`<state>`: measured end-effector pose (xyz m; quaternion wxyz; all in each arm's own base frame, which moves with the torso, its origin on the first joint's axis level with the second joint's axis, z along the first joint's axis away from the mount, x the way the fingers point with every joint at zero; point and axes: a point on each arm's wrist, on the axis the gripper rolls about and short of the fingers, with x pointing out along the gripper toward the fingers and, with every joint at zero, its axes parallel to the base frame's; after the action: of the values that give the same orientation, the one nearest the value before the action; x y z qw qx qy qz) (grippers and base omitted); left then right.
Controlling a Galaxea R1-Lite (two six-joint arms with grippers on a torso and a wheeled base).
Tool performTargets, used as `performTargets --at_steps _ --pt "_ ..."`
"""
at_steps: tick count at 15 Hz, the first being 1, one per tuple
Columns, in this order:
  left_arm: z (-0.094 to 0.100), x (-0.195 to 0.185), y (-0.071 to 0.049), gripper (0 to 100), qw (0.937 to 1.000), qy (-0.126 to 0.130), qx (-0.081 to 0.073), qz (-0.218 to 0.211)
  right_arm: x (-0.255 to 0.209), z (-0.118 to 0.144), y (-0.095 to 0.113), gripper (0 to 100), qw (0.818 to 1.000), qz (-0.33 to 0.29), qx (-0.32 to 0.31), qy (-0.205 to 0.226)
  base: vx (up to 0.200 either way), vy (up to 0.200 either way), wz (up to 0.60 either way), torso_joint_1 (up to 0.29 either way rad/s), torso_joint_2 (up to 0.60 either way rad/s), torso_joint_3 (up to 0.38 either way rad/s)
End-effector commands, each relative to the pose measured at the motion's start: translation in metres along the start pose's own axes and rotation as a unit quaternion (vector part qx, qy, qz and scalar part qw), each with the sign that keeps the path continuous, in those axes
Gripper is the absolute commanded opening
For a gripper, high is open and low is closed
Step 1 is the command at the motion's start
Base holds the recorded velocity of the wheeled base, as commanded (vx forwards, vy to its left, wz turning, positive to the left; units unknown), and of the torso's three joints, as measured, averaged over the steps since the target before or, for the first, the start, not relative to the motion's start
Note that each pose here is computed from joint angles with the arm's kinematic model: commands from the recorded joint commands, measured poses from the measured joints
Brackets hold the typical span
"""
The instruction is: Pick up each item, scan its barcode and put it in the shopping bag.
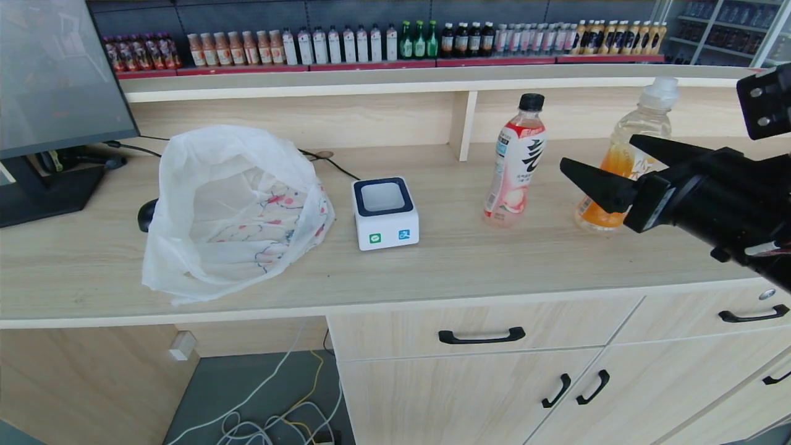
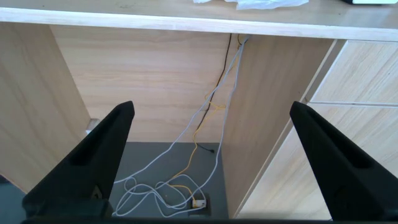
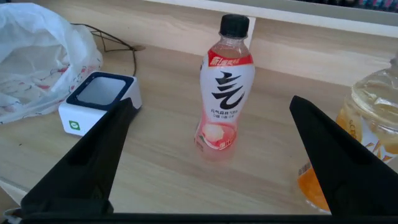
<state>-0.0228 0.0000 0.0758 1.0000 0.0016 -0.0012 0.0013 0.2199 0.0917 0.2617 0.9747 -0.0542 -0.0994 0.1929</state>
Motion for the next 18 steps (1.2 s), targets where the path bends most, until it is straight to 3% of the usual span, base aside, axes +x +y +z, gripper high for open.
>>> performTargets --at_steps 1,6,14,18 --pt "0.000 0.000 0.000 100 1.0000 0.000 0.000 0.000 0.023 -0.007 0.006 100 1.000 0.003 0.003 0.011 0.000 0.000 0.00 0.000 0.00 0.000" --pt "0.000 0.000 0.000 100 1.0000 0.000 0.001 0.000 0.042 -0.024 0.015 100 0.999 0.006 0.008 0.035 0.000 0.000 0.00 0.000 0.00 0.000" --pt "0.000 0.000 0.000 100 1.0000 0.000 0.000 -0.001 0.083 -0.028 0.015 100 0.999 -0.002 0.024 0.024 0.000 0.000 0.00 0.000 0.00 0.000" --pt "0.000 0.000 0.000 100 1.0000 0.000 0.000 0.000 0.086 -0.035 0.000 100 0.999 -0.025 0.026 0.033 0.000 0.000 0.00 0.000 0.00 0.000"
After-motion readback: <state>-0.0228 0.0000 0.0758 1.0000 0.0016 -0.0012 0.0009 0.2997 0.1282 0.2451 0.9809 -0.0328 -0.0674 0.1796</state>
